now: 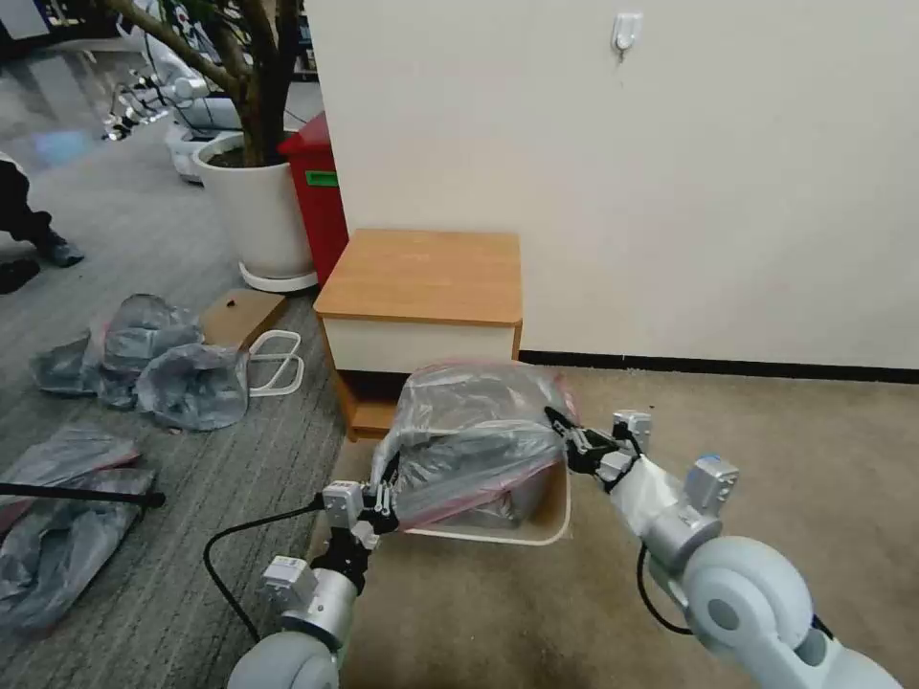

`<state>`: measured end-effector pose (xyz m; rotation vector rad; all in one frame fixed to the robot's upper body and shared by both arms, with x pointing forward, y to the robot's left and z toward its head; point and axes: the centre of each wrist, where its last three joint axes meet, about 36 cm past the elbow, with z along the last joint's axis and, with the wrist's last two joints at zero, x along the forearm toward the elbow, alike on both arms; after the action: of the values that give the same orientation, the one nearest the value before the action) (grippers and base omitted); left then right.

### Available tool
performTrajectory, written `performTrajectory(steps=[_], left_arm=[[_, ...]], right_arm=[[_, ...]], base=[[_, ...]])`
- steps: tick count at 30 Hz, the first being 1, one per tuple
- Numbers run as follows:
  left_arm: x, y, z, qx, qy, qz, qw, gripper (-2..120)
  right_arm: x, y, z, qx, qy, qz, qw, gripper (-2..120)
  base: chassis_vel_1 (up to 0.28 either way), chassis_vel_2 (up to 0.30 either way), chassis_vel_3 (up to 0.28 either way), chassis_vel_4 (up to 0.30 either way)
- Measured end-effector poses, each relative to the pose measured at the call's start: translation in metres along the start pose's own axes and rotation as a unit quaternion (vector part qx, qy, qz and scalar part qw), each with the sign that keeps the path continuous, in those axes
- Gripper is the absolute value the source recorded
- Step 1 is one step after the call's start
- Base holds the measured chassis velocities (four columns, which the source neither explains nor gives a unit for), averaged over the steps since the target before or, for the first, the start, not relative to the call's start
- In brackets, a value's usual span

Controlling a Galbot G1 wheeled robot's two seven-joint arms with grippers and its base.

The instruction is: Pick up the garbage bag from the table and place it over the trash can.

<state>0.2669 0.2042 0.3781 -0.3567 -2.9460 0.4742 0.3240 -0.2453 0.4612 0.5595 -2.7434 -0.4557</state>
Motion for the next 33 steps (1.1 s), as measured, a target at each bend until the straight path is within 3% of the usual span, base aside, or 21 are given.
performTrajectory(steps=[6, 9, 11, 13, 21, 33], left_arm=[[-0.002, -0.002, -0.003, 0.019, -0.008, 0.000, 0.9998, 5], [-0.003, -0.003, -0.006, 0.023, -0.013, 0.001, 0.9997, 5], [-0.003, -0.004, -0.009, 0.031, -0.017, 0.002, 0.9994, 5], [-0.002, -0.004, -0.010, 0.032, -0.018, 0.002, 0.9993, 5], [-0.004, -0.002, -0.014, 0.064, -0.019, -0.009, 0.9978, 5], [-0.007, -0.003, -0.008, 0.061, 0.007, -0.029, 0.9977, 5]], right_arm=[[0.009, -0.003, 0.005, 0.012, 0.018, 0.004, 1.000, 0], [0.010, -0.003, 0.007, 0.016, 0.023, 0.007, 1.000, 8], [0.011, -0.007, 0.008, 0.020, 0.029, 0.012, 0.999, 19], [0.012, -0.008, 0.008, 0.022, 0.030, 0.014, 0.999, 22], [0.022, -0.014, 0.015, 0.039, 0.045, 0.020, 0.998, 54], [0.040, -0.002, -0.019, 0.096, -0.019, 0.001, 0.995, 96]], base=[[0.000, 0.000, 0.000, 0.000], [0.000, 0.000, 0.000, 0.000], [0.000, 0.000, 0.000, 0.000], [0.000, 0.000, 0.000, 0.000], [0.000, 0.000, 0.000, 0.000], [0.000, 0.000, 0.000, 0.000]])
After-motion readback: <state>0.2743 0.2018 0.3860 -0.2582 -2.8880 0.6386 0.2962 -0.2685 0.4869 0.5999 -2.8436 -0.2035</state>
